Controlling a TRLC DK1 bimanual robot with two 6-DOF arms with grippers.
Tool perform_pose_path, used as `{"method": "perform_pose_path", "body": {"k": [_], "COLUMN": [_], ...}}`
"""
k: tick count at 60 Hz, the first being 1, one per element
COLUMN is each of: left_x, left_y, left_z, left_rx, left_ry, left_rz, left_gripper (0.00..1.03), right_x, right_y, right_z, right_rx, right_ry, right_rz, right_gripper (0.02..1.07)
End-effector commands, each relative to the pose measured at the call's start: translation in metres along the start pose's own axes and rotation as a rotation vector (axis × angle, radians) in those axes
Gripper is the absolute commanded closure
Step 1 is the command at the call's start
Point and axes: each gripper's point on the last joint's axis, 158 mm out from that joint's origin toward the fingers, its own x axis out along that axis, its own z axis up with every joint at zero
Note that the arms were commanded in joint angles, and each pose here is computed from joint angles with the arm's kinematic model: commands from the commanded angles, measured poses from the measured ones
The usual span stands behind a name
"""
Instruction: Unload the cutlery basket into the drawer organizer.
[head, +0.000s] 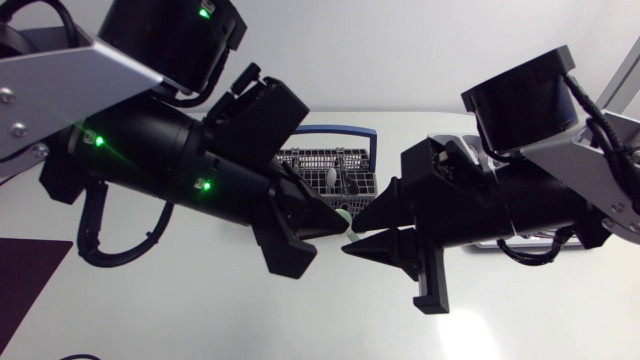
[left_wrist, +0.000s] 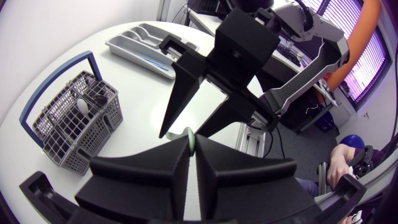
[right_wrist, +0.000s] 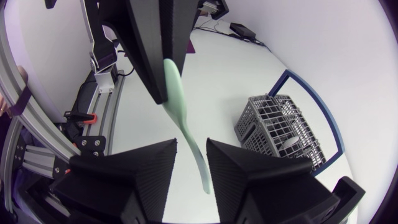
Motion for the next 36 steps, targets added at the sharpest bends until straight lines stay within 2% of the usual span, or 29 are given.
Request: {"method": "perform_pose_path", "body": {"k": [1, 8, 17, 24, 29, 36], "left_x": [0.0066, 0.0062, 0.0058, 0.0049, 0.005, 0.0047], "left_y": [-0.0024, -0.0019, -0.0014, -0.0005, 0.0002, 0.0001], "left_z": [-0.0094, -0.0087, -0.0081, -0.0064, -0.006, -0.0054], "left_rx": [0.014, 0.014, 0.012, 0.009, 0.008, 0.008], "left_ry": [0.023, 0.021, 0.019, 0.014, 0.014, 0.012], "left_rz": [-0.019, -0.018, -0.016, -0.014, -0.013, -0.012], "left_gripper": [0.96, 0.96, 0.96, 0.95, 0.89, 0.87], "right_x": [0.003, 0.0026, 0.0025, 0.0023, 0.0028, 0.0039], "right_y": [0.002, 0.0026, 0.0021, 0.0033, 0.0047, 0.0072], "right_z": [0.0003, -0.0003, 0.0022, 0.0005, -0.0021, -0.004], "right_rx": [-0.01, -0.009, -0.005, -0.004, 0.0, 0.002], "right_ry": [0.0, -0.001, -0.013, -0.01, -0.006, -0.001], "right_rz": [0.013, 0.013, 0.011, 0.012, 0.015, 0.022], "right_gripper": [0.81, 0.86, 1.01, 1.01, 1.01, 1.01]}}
